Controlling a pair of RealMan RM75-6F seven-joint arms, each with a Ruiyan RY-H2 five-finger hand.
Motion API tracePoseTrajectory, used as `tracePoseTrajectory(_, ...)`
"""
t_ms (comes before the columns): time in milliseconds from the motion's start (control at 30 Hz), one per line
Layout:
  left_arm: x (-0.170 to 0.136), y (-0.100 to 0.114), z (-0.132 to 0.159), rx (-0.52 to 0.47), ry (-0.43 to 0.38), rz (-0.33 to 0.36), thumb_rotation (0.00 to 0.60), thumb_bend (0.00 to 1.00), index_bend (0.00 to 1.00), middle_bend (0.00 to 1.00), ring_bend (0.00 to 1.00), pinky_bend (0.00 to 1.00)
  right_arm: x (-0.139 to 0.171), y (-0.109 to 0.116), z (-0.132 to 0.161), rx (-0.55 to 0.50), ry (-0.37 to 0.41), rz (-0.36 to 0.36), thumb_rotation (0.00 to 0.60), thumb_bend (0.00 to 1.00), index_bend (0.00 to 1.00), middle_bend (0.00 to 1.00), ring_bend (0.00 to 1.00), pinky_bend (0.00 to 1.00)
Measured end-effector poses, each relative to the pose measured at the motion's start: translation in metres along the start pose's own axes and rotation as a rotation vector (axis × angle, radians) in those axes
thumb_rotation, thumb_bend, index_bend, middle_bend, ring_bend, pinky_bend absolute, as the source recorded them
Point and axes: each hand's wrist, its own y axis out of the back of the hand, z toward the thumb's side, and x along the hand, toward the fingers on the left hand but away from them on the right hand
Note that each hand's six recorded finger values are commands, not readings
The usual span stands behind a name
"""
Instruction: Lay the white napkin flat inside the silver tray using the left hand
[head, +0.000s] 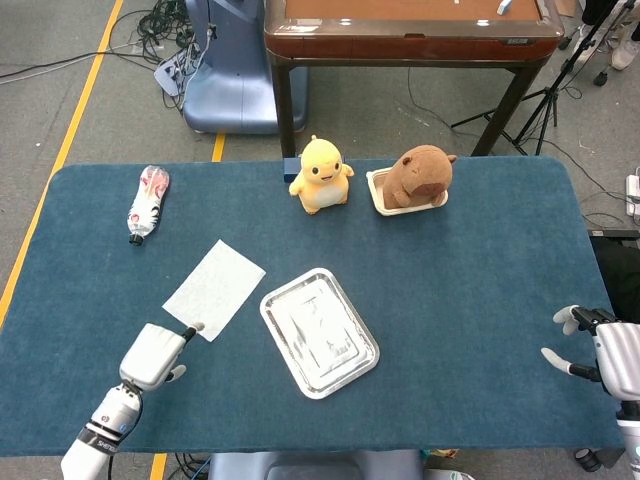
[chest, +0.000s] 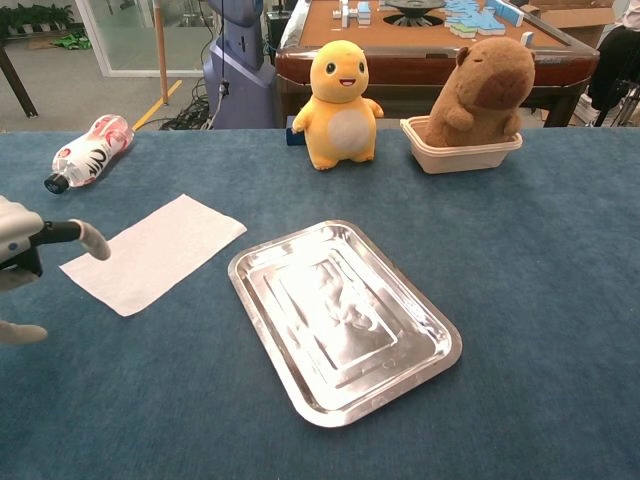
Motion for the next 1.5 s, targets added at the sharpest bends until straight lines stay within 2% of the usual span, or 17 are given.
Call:
tracePoseTrajectory(300,0.020,-0.005,0.006,0.002,0.029,-0.029,0.600,0.11,0.29,1.00,0.97,0.98,0.000,0.002,-0.001,-0.008,-0.001,-0.004,0.600,0.01,0.47,0.58,0.50,0.70)
tracePoseTrajectory(867,0.041,-0.021,-0.008,-0.024,0.139,-0.112,0.600,0.11,0.30,1.00,0.97,0.98,0.001,0.000,-0.002,-0.005,-0.005,0.011,0.600,0.01,0.47,0.58,0.50,0.70)
tracePoseTrajectory(1100,0.045,-0.020,-0.006,-0.063,0.145,-0.127,0.600,0.11,0.30,1.00,0.97,0.98,0.001,-0.001,-0.001,-0.006,-0.004,0.013,0.600,0.01,0.47,0.58,0.50,0.70)
tracePoseTrajectory(1500,0.057,-0.026,0.000,-0.059,0.146,-0.154,0.600,0.11,0.30,1.00,0.97,0.99,0.000,-0.001,-0.002,-0.007,-0.007,0.014,0.600,0.01,0.47,0.58,0.50,0.70)
